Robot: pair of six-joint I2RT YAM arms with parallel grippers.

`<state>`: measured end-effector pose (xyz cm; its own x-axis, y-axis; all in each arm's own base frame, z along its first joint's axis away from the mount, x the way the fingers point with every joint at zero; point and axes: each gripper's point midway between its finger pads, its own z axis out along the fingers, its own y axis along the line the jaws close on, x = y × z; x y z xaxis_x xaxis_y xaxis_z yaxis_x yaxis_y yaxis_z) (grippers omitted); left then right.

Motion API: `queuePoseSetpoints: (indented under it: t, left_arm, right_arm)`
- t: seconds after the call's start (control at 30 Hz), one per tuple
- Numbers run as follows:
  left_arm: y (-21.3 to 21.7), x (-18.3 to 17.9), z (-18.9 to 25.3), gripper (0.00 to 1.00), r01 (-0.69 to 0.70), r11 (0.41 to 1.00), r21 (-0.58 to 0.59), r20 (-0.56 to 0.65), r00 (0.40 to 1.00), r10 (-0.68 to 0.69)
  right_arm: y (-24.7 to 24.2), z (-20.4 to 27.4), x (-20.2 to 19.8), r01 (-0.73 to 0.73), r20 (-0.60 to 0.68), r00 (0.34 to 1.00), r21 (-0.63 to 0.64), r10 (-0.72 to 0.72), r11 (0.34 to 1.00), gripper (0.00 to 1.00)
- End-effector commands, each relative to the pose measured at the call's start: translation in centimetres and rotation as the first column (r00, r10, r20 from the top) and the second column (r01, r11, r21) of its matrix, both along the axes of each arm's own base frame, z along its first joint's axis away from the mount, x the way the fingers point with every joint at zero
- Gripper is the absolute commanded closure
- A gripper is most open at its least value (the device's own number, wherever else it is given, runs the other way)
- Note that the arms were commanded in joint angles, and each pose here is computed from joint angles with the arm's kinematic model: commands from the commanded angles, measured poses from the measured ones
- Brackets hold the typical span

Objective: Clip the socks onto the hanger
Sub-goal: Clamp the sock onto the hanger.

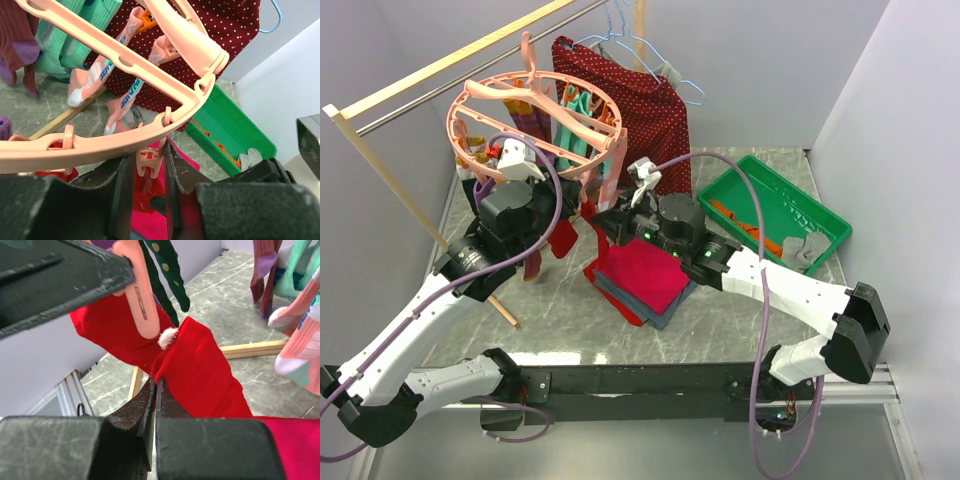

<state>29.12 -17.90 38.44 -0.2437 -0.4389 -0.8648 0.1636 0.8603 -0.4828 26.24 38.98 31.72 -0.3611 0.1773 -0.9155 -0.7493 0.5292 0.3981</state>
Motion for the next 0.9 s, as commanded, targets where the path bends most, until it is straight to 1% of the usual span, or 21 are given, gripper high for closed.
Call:
queuePoseSetpoints:
  t: [0.0, 0.47, 0.87]
  left_arm:
    - [-0.2, 0.2, 0.9, 0.99, -0.006, 0.999, -0.037, 0.028, 1.0, 0.007]
    - [-0.3, 0.2, 0.8, 0.99, -0.014, 1.0, -0.028, 0.025, 1.0, 0.014]
    - [-0.2, 0.2, 1.1, 0.99, -0.017, 0.999, -0.042, 0.031, 0.999, 0.018]
  right_arm:
    - [0.1, 4.6, 0.3, 0.049, 0.077, 0.995, 0.086, -0.056, 0.995, 1.0]
    - [0.9, 5.3, -0.2, 0.063, 0.102, 0.992, 0.08, -0.071, 0.995, 1.0]
    - [1.5, 4.8, 0.0, 0.079, 0.111, 0.99, 0.045, -0.084, 0.996, 1.0]
